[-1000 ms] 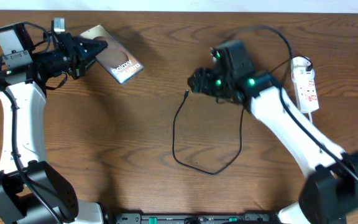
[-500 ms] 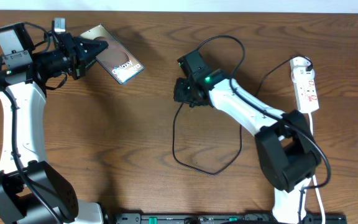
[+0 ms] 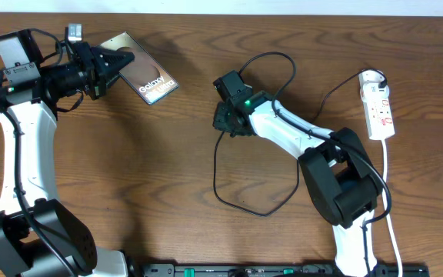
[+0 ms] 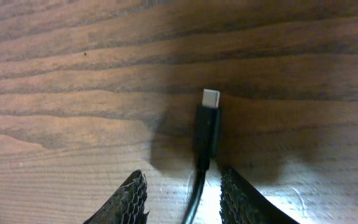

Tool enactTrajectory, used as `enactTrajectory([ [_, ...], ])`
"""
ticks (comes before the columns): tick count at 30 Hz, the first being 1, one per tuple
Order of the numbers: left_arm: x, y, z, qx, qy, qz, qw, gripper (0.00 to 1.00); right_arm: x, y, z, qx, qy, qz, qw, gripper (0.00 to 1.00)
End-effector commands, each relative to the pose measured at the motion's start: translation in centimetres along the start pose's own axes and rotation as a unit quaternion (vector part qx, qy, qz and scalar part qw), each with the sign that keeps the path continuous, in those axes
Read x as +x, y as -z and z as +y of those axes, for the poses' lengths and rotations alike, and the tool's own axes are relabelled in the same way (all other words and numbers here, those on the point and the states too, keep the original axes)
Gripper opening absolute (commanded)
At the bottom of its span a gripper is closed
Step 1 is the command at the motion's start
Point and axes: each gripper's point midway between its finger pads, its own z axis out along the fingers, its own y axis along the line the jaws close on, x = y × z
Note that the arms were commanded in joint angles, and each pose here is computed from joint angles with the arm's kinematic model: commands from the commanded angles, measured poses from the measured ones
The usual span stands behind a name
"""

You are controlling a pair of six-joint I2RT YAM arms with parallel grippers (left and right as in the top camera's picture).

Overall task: Plug charger to phone and switch on socket
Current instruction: 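Grasp the black cable's plug end with the right gripper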

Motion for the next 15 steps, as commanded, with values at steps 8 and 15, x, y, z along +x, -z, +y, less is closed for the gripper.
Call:
enactTrajectory([
  [8,0.6,0.5,-1.9,0.021,-0.022,0.009,0.999,0.07,-0.2,-1.7,-1.1,0.029,-0.021,-0.014,0.999,0.30],
  [15,0.6,0.5,-1.9,0.021,-0.023,0.009,0.999,0.07,0.1,-2.1,-1.4,0.034,-0.020,-0.007,0.999,0.01],
])
